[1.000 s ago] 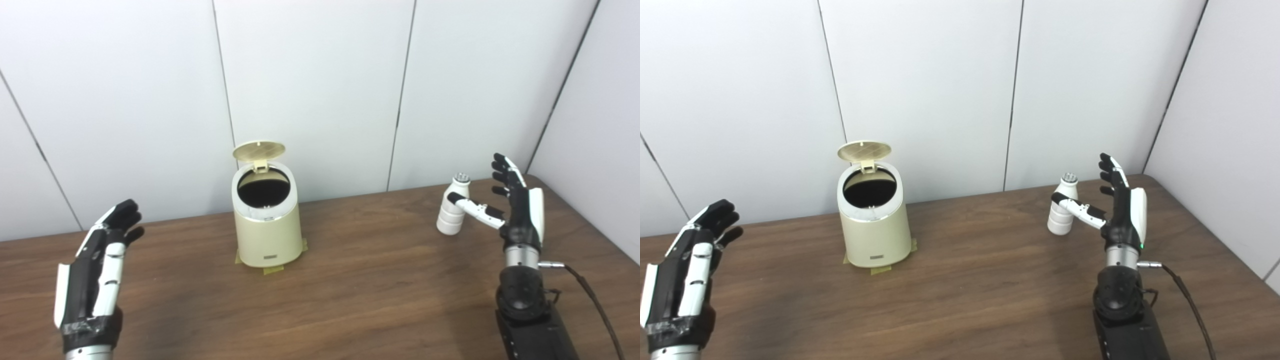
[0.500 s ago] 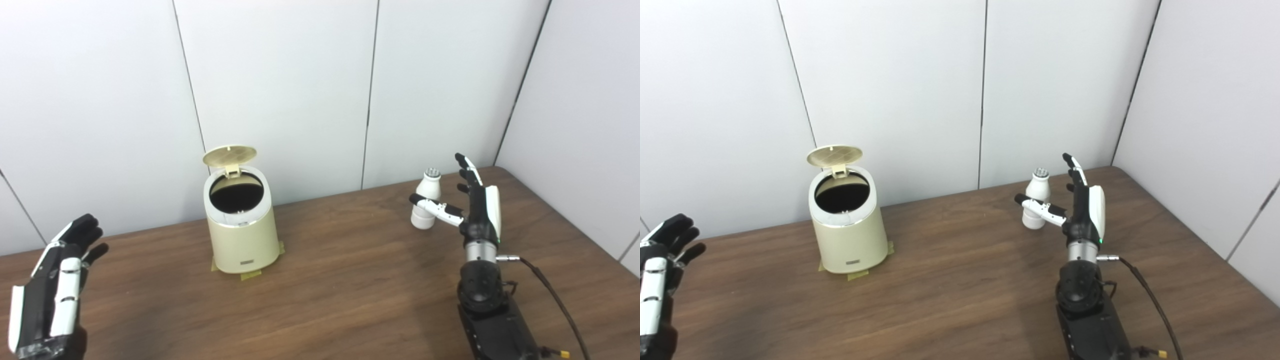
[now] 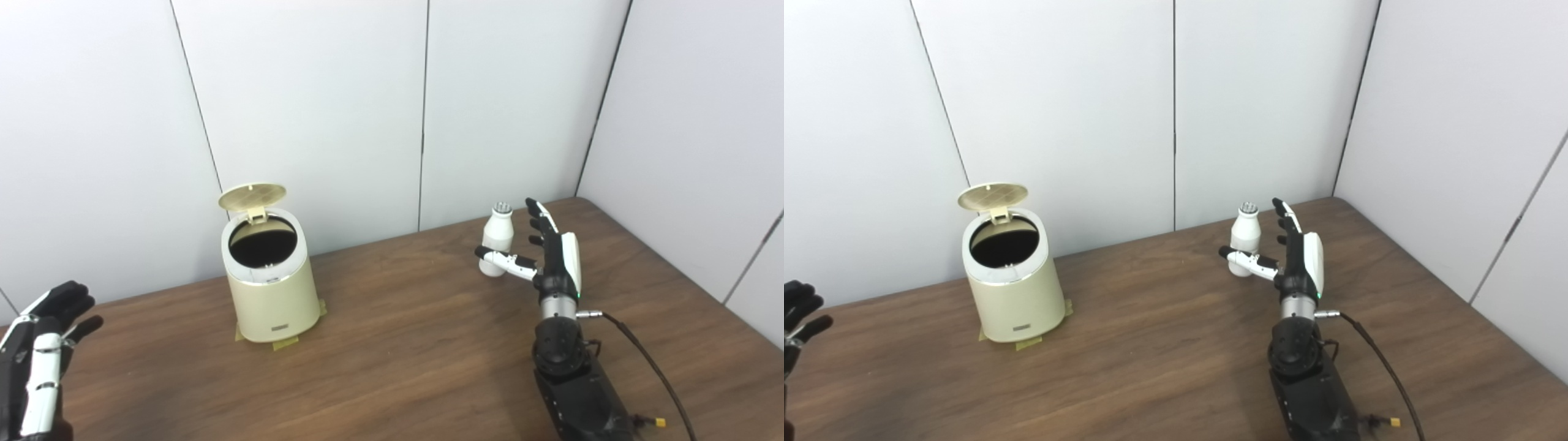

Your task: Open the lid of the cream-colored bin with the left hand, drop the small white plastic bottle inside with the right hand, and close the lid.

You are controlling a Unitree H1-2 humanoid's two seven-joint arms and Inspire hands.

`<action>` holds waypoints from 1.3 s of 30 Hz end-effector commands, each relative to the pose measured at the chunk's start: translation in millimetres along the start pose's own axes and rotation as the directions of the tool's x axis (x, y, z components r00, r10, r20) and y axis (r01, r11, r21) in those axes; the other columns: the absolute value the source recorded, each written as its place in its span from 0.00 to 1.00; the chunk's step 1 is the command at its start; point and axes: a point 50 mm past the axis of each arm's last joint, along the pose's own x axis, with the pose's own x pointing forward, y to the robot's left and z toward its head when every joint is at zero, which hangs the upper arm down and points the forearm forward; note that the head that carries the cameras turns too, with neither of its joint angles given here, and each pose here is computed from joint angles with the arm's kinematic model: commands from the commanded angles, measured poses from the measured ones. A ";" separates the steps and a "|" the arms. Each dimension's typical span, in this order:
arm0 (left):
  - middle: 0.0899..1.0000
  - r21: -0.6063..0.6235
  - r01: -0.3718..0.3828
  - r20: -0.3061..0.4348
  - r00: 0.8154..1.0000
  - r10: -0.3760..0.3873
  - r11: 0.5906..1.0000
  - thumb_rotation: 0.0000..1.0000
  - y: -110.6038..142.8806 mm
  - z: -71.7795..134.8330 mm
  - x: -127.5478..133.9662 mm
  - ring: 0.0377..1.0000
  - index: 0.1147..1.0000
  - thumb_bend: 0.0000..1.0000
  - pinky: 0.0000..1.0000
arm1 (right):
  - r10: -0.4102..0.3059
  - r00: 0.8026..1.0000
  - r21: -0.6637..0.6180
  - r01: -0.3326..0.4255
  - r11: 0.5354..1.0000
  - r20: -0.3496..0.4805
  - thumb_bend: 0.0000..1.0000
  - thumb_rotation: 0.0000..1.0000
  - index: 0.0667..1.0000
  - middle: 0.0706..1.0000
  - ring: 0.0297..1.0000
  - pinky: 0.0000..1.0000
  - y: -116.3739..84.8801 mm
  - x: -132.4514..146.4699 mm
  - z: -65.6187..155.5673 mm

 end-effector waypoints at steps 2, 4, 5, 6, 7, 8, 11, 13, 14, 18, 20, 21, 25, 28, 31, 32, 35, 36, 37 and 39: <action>0.78 -0.004 0.019 0.086 0.996 -0.018 1.000 0.56 -6.9 21.7 14.0 0.80 0.74 0.19 0.74 | -0.036 0.996 0.049 0.032 0.998 0.084 0.87 0.28 0.87 0.89 0.87 0.77 -3.7 13.3 22.6; 0.79 -0.001 0.029 0.086 0.996 -0.028 1.000 0.57 -7.8 22.8 14.0 0.81 0.75 0.18 0.75 | -0.040 0.996 0.050 0.035 0.998 0.083 0.87 0.29 0.86 0.87 0.84 0.73 -3.6 13.2 22.8; 0.79 -0.004 0.031 0.087 0.996 -0.031 0.999 0.57 -8.4 23.3 14.0 0.81 0.75 0.18 0.76 | -0.041 0.995 0.051 0.037 0.998 0.086 0.87 0.29 0.86 0.86 0.84 0.73 -3.4 13.4 22.8; 0.79 -0.003 0.034 0.087 0.996 -0.034 0.999 0.57 -9.1 23.8 14.2 0.81 0.75 0.16 0.75 | -0.042 0.995 0.052 0.038 0.998 0.086 0.86 0.28 0.86 0.86 0.84 0.75 -3.1 13.7 23.0; 0.79 -0.001 0.036 0.088 0.995 -0.036 0.999 0.57 -9.9 24.2 14.4 0.81 0.75 0.15 0.75 | -0.042 0.995 0.050 0.038 0.998 0.087 0.86 0.28 0.86 0.86 0.85 0.75 -2.9 14.1 23.0; 0.79 0.000 0.037 0.089 0.995 -0.037 0.999 0.57 -10.5 24.6 14.6 0.81 0.76 0.14 0.75 | -0.041 0.996 0.051 0.037 0.998 0.084 0.86 0.28 0.86 0.87 0.85 0.76 -2.8 14.7 22.8; 0.79 0.006 0.039 0.092 0.995 -0.039 0.999 0.56 -11.6 26.3 14.7 0.81 0.76 0.12 0.75 | -0.036 0.997 0.060 0.032 0.998 0.069 0.85 0.26 0.86 0.86 0.84 0.75 -2.3 16.5 22.0; 0.79 0.003 0.036 0.095 0.995 -0.036 0.999 0.54 -11.9 27.8 15.2 0.80 0.75 0.12 0.74 | -0.027 0.998 0.067 0.023 0.997 0.061 0.84 0.25 0.86 0.85 0.83 0.73 -1.4 17.6 20.4; 0.79 0.002 0.035 0.096 0.995 -0.035 0.999 0.53 -11.9 28.2 15.3 0.80 0.75 0.11 0.74 | -0.024 0.998 0.069 0.020 0.997 0.059 0.84 0.25 0.86 0.85 0.82 0.72 -1.2 18.0 19.9; 0.77 0.003 0.030 0.103 0.994 -0.030 1.000 0.50 -13.4 31.1 14.8 0.78 0.73 0.09 0.71 | -0.011 0.999 0.053 0.009 0.999 0.032 0.84 0.24 0.85 0.82 0.80 0.71 0.8 22.3 14.9; 0.77 0.006 0.032 0.115 0.993 -0.032 0.999 0.47 -14.8 33.3 13.8 0.78 0.73 0.08 0.71 | -0.008 1.000 0.035 0.007 0.999 0.026 0.83 0.22 0.83 0.80 0.78 0.69 1.2 23.3 15.2; 0.77 0.003 0.034 0.120 0.992 -0.034 0.999 0.45 -15.6 34.4 13.4 0.78 0.72 0.07 0.71 | -0.005 1.000 0.026 0.004 1.000 0.028 0.83 0.21 0.83 0.80 0.78 0.69 1.4 23.6 15.4; 0.77 0.003 0.042 0.134 0.990 -0.042 0.999 0.43 -18.6 40.2 11.9 0.78 0.73 0.06 0.72 | -0.007 1.000 -0.016 0.007 1.000 0.017 0.82 0.18 0.81 0.78 0.75 0.63 4.2 26.6 15.3; 0.77 0.018 0.042 0.149 0.988 -0.044 0.999 0.43 -19.4 44.4 11.1 0.78 0.72 0.07 0.70 | 0.001 1.000 -0.017 0.000 1.000 0.017 0.83 0.17 0.79 0.77 0.71 0.58 5.8 29.0 14.8; 0.76 0.021 0.046 0.159 0.986 -0.049 0.999 0.43 -20.0 47.9 10.0 0.78 0.72 0.07 0.70 | 0.010 1.000 -0.011 -0.010 1.000 0.021 0.83 0.19 0.78 0.75 0.68 0.54 6.6 30.7 14.5; 0.76 0.020 0.048 0.163 0.985 -0.050 0.999 0.44 -20.1 48.8 9.7 0.78 0.72 0.06 0.69 | 0.014 1.000 -0.009 -0.014 1.000 0.023 0.82 0.19 0.78 0.75 0.64 0.50 6.8 31.0 14.2; 0.76 0.015 0.048 0.170 0.984 -0.050 0.999 0.46 -20.3 50.8 9.2 0.77 0.71 0.07 0.68 | 0.025 1.000 0.007 -0.026 1.000 0.017 0.81 0.20 0.77 0.71 0.60 0.47 7.0 32.7 11.5; 0.76 0.016 0.046 0.169 0.984 -0.048 0.999 0.47 -20.6 51.5 9.0 0.77 0.71 0.08 0.68 | 0.030 0.999 0.008 -0.030 1.000 0.017 0.81 0.20 0.77 0.71 0.59 0.47 7.0 33.2 10.8; 0.76 0.017 0.045 0.168 0.985 -0.047 0.999 0.49 -20.8 52.0 8.8 0.77 0.71 0.08 0.68 | 0.032 0.999 0.007 -0.033 0.999 0.018 0.81 0.20 0.76 0.71 0.63 0.51 7.0 33.5 10.4; 0.76 0.017 0.045 0.167 0.985 -0.047 0.999 0.51 -20.6 52.7 8.3 0.77 0.71 0.07 0.68 | 0.040 0.999 -0.008 -0.040 0.999 0.022 0.81 0.20 0.75 0.72 0.66 0.54 7.0 34.4 10.4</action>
